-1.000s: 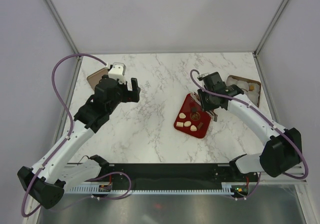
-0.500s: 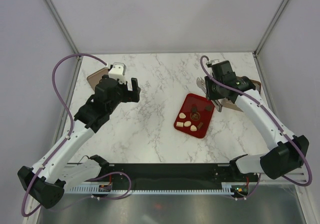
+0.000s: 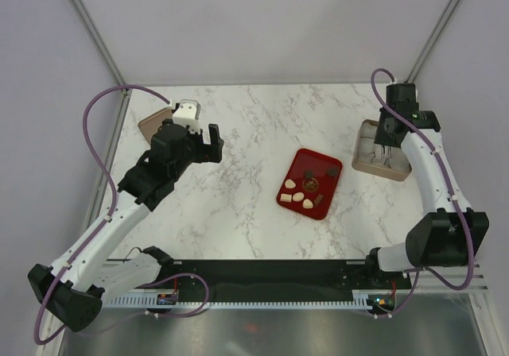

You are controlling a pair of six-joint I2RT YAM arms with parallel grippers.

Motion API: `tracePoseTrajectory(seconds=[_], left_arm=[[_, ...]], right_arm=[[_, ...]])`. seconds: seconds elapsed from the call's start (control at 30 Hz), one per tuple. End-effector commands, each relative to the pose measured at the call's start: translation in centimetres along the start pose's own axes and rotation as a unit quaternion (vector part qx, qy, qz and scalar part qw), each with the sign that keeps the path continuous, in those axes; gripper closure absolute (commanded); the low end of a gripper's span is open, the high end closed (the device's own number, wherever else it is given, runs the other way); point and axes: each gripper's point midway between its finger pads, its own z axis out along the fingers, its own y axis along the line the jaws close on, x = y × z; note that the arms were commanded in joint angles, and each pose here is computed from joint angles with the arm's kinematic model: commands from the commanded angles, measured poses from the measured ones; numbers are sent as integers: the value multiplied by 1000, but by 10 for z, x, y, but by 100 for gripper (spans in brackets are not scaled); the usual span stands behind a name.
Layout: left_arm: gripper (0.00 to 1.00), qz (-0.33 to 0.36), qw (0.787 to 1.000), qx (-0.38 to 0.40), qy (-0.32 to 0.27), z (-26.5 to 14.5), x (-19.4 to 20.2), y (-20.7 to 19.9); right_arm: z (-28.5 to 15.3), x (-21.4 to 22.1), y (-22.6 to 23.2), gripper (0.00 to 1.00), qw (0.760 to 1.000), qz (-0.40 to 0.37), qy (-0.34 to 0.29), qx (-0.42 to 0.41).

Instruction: Pack the chocolate

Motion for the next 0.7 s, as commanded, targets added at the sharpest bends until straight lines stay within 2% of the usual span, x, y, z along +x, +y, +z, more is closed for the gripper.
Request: tracePoseTrajectory(seconds=[0.0, 0.17, 0.67], left_arm=[[0, -6, 1000, 7, -26, -6, -19, -1], [0, -9, 999, 10, -33, -10, -23, -2], [0, -12, 999, 24, -41, -15, -28, -6]], right_arm=[[11, -17, -23, 69, 998, 41, -13, 35], [31, -15, -35, 68, 997, 71, -4, 38], [67, -7, -26, 65, 995, 97, 19, 24]])
